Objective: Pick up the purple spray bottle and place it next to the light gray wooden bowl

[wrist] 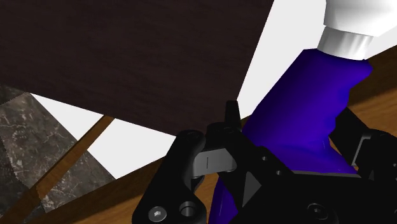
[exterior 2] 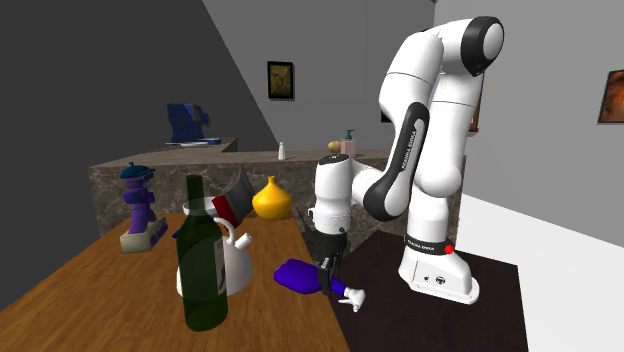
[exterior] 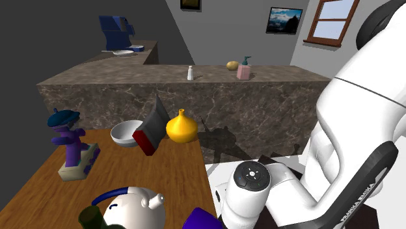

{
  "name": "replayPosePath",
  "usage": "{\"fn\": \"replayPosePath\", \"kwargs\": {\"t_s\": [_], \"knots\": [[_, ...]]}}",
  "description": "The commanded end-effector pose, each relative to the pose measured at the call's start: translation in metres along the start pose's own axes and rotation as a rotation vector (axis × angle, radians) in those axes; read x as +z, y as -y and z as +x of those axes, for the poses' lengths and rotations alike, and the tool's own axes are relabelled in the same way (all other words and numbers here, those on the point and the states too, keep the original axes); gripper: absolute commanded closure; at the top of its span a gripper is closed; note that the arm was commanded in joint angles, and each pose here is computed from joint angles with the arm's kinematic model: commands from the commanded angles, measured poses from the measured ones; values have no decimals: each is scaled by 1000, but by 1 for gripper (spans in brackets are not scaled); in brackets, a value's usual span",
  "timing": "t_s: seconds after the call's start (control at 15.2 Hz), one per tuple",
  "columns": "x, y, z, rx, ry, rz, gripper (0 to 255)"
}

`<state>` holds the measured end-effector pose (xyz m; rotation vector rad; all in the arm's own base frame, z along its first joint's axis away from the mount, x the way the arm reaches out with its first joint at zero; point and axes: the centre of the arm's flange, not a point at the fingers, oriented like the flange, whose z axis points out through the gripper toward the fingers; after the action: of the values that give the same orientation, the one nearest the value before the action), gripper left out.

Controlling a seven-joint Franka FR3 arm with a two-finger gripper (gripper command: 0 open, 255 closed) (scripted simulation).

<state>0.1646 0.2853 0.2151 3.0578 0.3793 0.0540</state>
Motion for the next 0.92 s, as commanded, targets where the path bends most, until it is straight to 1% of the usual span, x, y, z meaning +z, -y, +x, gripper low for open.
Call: {"fn": "replayPosePath", "kwargs": {"t_s": [0.0, 0.53, 0.86], "knots": [[0, 0, 0, 0, 0, 0, 255], [0, 0, 0, 0, 0, 0, 255], [-26, -2, 1, 0, 0, 0, 255]]}}
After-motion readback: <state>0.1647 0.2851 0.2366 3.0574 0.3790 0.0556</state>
